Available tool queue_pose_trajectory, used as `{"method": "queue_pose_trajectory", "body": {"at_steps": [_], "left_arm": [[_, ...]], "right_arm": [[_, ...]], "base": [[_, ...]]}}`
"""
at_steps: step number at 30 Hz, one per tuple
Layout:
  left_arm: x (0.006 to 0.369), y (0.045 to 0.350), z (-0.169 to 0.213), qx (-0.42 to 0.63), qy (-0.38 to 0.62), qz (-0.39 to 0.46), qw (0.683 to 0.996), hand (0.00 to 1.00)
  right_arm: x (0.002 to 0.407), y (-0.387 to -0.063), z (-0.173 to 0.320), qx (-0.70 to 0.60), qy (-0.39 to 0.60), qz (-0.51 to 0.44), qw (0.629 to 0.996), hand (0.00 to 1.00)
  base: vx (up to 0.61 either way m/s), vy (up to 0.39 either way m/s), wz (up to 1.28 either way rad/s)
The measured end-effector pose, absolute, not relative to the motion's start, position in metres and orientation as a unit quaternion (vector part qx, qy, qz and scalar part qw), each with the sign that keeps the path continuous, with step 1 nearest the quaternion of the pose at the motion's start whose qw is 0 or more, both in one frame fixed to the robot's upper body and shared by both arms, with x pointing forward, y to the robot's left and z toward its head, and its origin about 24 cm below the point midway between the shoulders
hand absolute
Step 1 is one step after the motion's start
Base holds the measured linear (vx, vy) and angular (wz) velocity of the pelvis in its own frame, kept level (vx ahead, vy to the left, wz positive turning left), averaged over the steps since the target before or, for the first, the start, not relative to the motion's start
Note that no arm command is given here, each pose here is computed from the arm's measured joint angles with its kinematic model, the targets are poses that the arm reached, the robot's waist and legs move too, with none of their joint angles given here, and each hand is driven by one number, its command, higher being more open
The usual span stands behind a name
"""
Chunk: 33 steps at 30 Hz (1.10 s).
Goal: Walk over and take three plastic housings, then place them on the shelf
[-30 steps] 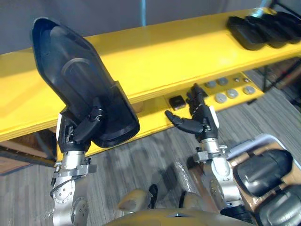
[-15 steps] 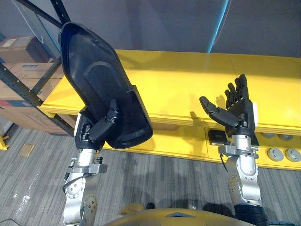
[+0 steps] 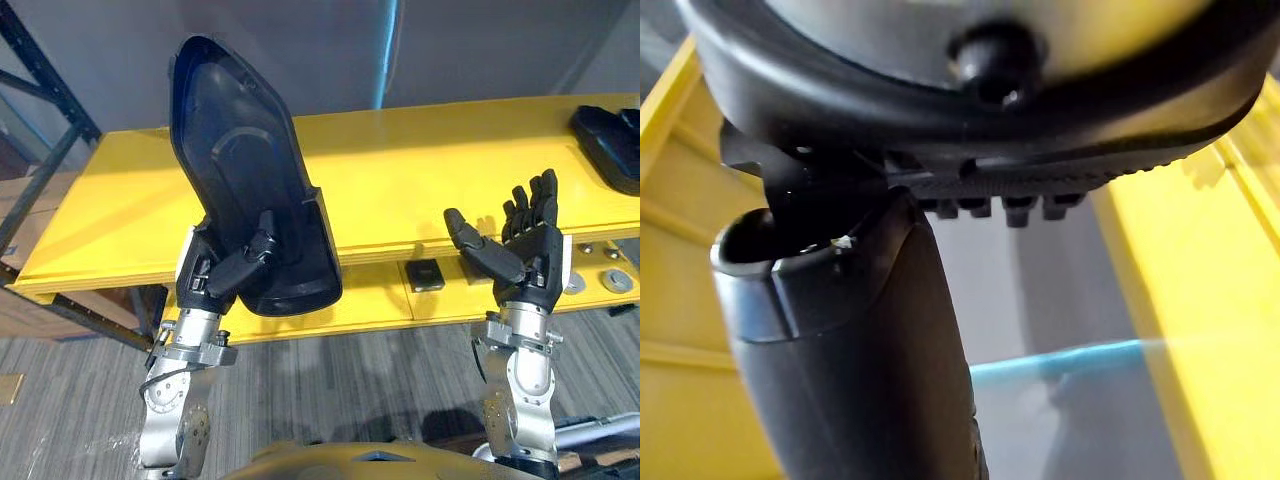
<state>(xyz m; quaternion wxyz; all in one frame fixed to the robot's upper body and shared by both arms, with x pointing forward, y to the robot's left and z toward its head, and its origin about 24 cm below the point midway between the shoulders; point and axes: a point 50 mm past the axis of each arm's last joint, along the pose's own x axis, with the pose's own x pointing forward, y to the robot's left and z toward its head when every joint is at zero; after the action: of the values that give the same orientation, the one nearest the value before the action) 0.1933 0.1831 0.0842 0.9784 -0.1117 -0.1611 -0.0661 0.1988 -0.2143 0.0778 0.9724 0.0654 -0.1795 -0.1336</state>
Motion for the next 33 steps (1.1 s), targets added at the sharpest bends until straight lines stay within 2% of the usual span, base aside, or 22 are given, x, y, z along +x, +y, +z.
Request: {"method": "queue_pose_trajectory", "body": {"at_steps": [3,8,11,18,23,27,33], "left_arm": [[0.193,0.191,0.079,-0.122,-0.143,-0.007,0.982,0.0],[0.188,0.209,0.07,-0.083,-0.116,0.04,0.989,0.0],[0.188,0.203,0.069,-0.065,-0.108,0.027,0.992,0.0],[0.203,0.178,0.059,-0.085,-0.06,-0.034,0.994,0.0],[0.215,0.199,0.063,-0.061,-0.037,0.012,0.997,0.0],[0.227,0.207,0.059,-0.061,-0.022,0.047,0.997,0.0],[0.257,0.22,0.074,-0.131,-0.044,0.099,0.985,0.0]], "right_arm": [[0.199,-0.213,0.079,0.062,-0.181,-0.099,0.977,1.0],[0.191,-0.213,0.077,0.066,-0.177,-0.081,0.979,1.0],[0.188,-0.218,0.092,0.083,-0.216,-0.087,0.969,1.0],[0.188,-0.219,0.089,0.1,-0.209,-0.072,0.97,1.0],[0.196,-0.188,0.082,0.117,-0.19,-0.013,0.975,1.0],[0.2,-0.186,0.076,0.096,-0.162,-0.002,0.982,1.0],[0.203,-0.189,0.072,0.068,-0.132,0.023,0.989,1.0]], "base": [[-0.09,-0.114,-0.69],[-0.02,-0.025,-0.78],[0.01,0.027,-0.62],[0.07,0.222,-0.43],[0.04,0.144,-0.46],[-0.02,0.018,0.02],[-0.07,-0.023,-0.04]]}}
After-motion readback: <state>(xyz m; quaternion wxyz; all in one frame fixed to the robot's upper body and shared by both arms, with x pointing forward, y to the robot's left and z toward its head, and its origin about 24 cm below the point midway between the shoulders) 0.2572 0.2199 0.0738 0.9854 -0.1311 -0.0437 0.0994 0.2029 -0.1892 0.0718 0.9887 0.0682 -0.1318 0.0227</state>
